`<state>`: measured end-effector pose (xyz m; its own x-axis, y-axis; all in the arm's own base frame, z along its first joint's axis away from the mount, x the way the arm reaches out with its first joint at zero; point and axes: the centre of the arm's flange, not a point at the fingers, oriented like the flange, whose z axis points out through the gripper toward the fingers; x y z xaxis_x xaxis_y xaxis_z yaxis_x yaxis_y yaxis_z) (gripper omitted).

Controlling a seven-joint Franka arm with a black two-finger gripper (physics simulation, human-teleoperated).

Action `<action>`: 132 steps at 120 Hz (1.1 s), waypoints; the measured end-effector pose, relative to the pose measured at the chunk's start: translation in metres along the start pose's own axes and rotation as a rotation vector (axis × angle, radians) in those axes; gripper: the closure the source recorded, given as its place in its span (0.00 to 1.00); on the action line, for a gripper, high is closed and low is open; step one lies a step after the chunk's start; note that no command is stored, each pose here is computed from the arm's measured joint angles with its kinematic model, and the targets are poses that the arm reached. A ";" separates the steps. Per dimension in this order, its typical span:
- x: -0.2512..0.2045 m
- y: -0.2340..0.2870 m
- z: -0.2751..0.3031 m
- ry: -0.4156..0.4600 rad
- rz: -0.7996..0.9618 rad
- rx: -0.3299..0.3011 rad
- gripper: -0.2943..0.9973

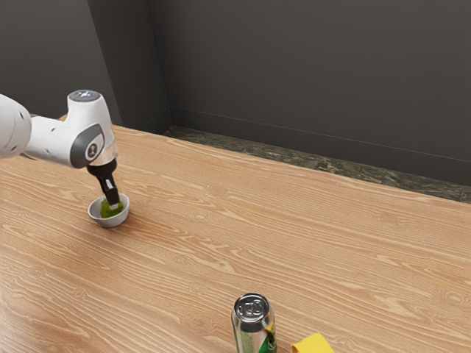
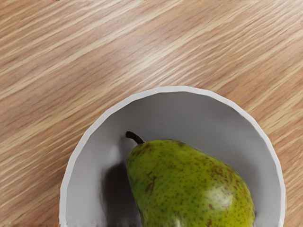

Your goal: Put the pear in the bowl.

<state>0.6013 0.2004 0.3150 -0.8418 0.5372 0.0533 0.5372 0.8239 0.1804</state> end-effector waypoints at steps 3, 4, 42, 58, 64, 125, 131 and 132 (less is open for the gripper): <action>0.000 0.001 -0.006 -0.005 0.003 -0.008 0.32; 0.000 0.001 -0.009 -0.006 0.005 -0.013 0.31; 0.040 -0.001 -0.187 -0.095 0.306 -0.091 0.26; 0.054 0.005 -0.240 -0.149 0.603 -0.084 0.25; 0.055 0.009 -0.258 -0.167 0.730 -0.082 0.25; 0.047 -0.008 -0.345 -0.272 1.745 -0.090 0.24; 0.045 -0.013 -0.349 -0.274 1.815 -0.092 0.24; 0.045 -0.013 -0.350 -0.275 1.826 -0.092 0.24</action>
<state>0.5376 0.1504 0.6585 0.7481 0.6588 0.0795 0.6466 -0.7506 0.1361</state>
